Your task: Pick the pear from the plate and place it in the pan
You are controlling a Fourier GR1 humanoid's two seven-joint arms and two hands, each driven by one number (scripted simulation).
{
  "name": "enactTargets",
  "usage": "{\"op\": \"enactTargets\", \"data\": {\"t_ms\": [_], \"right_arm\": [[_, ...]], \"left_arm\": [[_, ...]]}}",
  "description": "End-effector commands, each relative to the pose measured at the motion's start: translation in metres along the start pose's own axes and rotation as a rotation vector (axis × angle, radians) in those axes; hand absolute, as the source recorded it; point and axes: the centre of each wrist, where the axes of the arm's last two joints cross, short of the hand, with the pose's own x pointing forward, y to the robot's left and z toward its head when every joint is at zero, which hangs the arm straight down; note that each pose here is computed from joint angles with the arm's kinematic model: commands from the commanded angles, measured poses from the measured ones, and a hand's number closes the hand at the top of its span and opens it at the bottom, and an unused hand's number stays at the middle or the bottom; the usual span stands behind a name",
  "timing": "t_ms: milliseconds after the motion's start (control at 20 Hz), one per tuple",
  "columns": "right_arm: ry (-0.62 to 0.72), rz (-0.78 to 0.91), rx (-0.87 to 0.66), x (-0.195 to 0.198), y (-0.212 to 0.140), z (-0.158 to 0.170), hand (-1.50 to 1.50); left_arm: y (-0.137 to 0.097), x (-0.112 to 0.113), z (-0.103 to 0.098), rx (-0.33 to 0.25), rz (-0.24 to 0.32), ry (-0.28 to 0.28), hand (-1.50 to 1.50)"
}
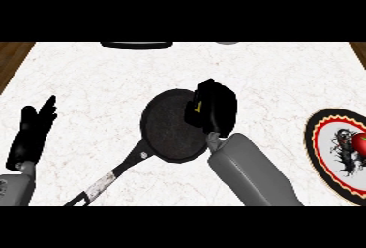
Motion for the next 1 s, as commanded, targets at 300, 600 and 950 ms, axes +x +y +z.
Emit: {"op": "enactTargets", "data": {"t_ms": [300, 600, 950], "right_arm": [[0.082, -0.162, 0.042, -0.014, 0.041, -0.031, 1.5], [0.109, -0.243, 0.114, -0.04, 0.052, -0.041, -1.5], [0.066, -0.333, 0.023, -0.034, 0.054, -0.046, -1.5]], "left_arm": [[-0.011, 0.026, 0.001, -0.038, -0.012, -0.034, 0.0], [-0.011, 0.006, -0.004, -0.044, -0.014, -0.029, 0.0], [-0.023, 0.016, -0.001, -0.067, -0.019, -0.05, 0.0]]}}
